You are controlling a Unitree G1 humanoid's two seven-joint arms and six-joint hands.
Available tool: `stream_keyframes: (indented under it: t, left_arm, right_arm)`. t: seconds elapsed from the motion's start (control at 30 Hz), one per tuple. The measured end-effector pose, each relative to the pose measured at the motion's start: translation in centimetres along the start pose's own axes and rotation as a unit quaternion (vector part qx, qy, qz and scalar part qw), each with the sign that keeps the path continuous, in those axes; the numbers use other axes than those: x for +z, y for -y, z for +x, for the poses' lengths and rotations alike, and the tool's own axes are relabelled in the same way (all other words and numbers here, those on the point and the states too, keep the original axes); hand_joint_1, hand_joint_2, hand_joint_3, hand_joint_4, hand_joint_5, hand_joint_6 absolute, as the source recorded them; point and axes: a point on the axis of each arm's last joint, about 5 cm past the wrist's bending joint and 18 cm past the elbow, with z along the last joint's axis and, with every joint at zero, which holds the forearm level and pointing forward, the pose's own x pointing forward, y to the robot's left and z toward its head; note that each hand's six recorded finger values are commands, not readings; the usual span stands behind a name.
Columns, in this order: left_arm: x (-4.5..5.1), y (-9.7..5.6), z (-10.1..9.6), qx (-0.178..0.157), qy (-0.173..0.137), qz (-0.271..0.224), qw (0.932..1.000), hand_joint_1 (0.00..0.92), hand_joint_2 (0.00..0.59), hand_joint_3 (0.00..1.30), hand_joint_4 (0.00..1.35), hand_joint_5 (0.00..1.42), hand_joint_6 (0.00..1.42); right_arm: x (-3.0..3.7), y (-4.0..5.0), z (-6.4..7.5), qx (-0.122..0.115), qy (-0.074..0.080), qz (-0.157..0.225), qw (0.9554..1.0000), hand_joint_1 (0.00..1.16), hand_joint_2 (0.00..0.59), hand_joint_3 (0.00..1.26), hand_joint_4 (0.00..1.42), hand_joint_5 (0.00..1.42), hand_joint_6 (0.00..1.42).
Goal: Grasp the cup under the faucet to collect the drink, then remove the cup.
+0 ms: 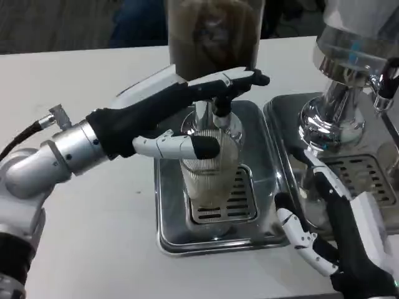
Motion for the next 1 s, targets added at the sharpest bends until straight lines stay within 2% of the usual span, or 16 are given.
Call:
stream_keyframes:
  t: [0.1, 0.2, 0.4, 0.5, 0.63, 0.77, 1.0]
  left_arm:
    - [0.0, 0.1, 0.0, -0.002, 0.002, 0.002, 1.0, 0.0, 0.037, 0.16, 0.06, 0.12, 0.03]
    - [-0.02, 0.1, -0.1, -0.001, 0.001, 0.005, 1.0, 0.0, 0.038, 0.16, 0.06, 0.12, 0.03]
    - [-0.02, 0.1, -0.1, 0.0, 0.003, 0.01, 0.9999, 0.0, 0.039, 0.16, 0.07, 0.12, 0.04]
    - [0.0, 0.1, -0.1, 0.001, 0.003, 0.012, 0.9999, 0.0, 0.039, 0.16, 0.07, 0.12, 0.04]
    - [0.01, 0.2, -0.1, 0.0, 0.003, 0.014, 0.9999, 0.0, 0.039, 0.16, 0.07, 0.12, 0.04]
    - [0.04, 0.2, -0.1, -0.003, 0.004, 0.017, 0.9998, 0.0, 0.039, 0.16, 0.07, 0.12, 0.04]
    - [0.05, 0.2, -0.1, -0.004, 0.005, 0.018, 0.9998, 0.0, 0.045, 0.16, 0.07, 0.12, 0.04]
  right_arm:
    - [0.01, 0.06, 0.1, 0.008, -0.002, 0.007, 0.9999, 0.49, 0.287, 0.09, 0.09, 0.05, 0.11]
    - [0.0, 0.19, 0.6, 0.034, -0.005, 0.028, 0.999, 0.55, 0.248, 0.05, 0.07, 0.02, 0.08]
    - [-0.2, 0.54, 1.7, 0.08, -0.004, 0.054, 0.9953, 0.58, 0.233, 0.0, 0.03, 0.0, 0.05]
    - [-0.35, 0.71, 2.0, 0.094, -0.005, 0.064, 0.9936, 0.59, 0.226, 0.0, 0.01, 0.0, 0.05]
    - [-0.38, 0.92, 2.5, 0.104, -0.004, 0.078, 0.9915, 0.61, 0.217, 0.0, 0.0, 0.0, 0.05]
    - [-0.55, 0.87, 2.8, 0.108, -0.013, 0.104, 0.9886, 0.61, 0.216, 0.0, 0.0, 0.0, 0.05]
    - [-0.74, 0.99, 3.1, 0.113, -0.024, 0.125, 0.9853, 0.61, 0.22, 0.0, 0.01, 0.0, 0.05]
